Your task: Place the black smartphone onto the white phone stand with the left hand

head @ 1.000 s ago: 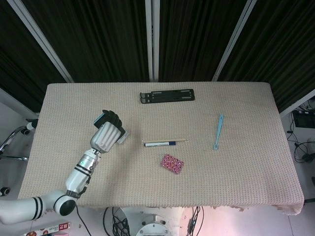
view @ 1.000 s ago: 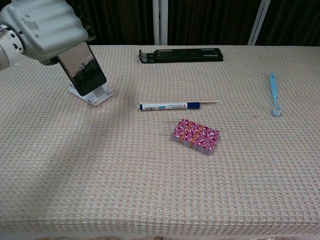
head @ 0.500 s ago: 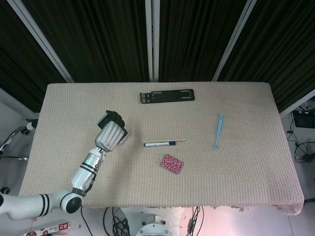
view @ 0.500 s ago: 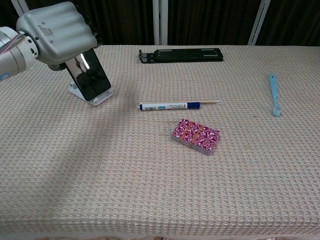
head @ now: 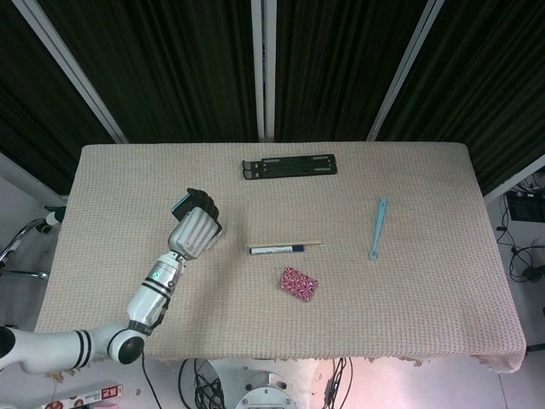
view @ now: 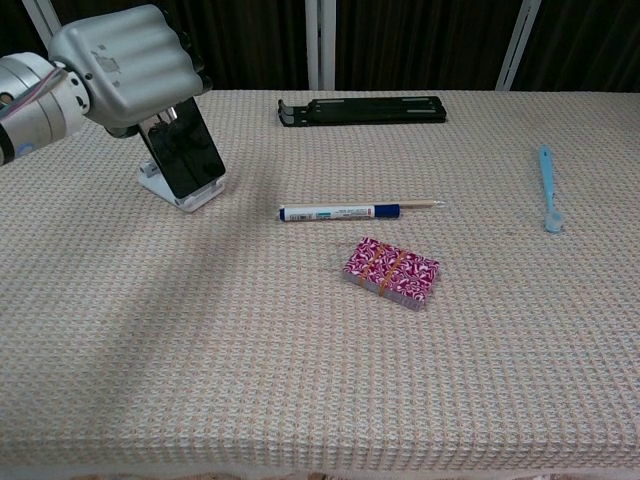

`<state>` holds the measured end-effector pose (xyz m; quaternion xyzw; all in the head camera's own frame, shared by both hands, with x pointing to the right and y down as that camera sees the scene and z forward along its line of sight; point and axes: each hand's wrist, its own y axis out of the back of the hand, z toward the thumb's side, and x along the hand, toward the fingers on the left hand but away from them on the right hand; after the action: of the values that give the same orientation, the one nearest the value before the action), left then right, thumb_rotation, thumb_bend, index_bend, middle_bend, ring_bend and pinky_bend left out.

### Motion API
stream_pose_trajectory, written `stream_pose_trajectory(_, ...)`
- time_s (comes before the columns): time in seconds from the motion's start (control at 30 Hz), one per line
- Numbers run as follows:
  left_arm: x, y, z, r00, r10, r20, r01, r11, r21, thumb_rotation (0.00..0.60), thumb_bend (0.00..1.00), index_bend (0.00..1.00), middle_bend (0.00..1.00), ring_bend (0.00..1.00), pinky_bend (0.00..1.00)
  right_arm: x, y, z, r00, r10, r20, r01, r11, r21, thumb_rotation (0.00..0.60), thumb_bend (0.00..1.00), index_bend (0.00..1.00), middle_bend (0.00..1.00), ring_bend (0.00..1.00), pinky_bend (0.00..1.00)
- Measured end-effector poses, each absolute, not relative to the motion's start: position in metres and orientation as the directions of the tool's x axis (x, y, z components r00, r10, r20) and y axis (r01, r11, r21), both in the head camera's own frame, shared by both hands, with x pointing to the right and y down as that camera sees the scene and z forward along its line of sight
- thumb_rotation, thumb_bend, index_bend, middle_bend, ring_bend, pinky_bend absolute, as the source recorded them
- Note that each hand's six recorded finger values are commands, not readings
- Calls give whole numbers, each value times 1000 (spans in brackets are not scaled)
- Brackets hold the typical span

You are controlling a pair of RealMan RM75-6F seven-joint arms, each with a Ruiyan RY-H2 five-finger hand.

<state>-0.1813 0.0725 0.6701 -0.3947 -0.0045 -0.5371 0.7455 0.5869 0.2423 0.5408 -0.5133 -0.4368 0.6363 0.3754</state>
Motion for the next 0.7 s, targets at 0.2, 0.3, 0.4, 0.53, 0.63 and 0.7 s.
stream_pose_trajectory(0.2, -187, 72, 670, 419, -800, 430, 813, 120, -570, 600, 380, 558, 604, 415, 298, 585, 242, 542, -188, 926, -327, -33, -338, -941, 600, 183, 0, 0, 0, 0)
stream_pose_trajectory(0.3, -188, 73, 671, 421, -800, 428, 811, 121, -572, 600, 380, 558, 604, 415, 298, 584, 241, 542, -185, 926, -328, -36, -340, -940, 600, 184, 0, 0, 0, 0)
stream_pose_trajectory(0.4, -187, 75, 672, 429, -797, 426, 810, 130, -573, 600, 380, 558, 604, 416, 298, 583, 241, 542, -184, 926, -328, -38, -341, -939, 600, 184, 0, 0, 0, 0)
stream_pose_trajectory(0.53, -185, 77, 673, 450, -789, 418, 807, 158, -569, 600, 380, 558, 604, 416, 298, 583, 241, 542, -187, 926, -329, -40, -342, -939, 600, 184, 0, 0, 0, 0)
stream_pose_trajectory(0.63, -184, 78, 675, 462, -784, 414, 806, 177, -565, 600, 380, 558, 606, 416, 299, 583, 241, 543, -189, 925, -330, -41, -343, -938, 600, 184, 0, 0, 0, 0)
stream_pose_trajectory(0.7, -183, 79, 677, 467, -780, 418, 807, 182, -562, 600, 380, 558, 606, 416, 299, 584, 241, 543, -190, 924, -332, -40, -345, -938, 600, 184, 0, 0, 0, 0)
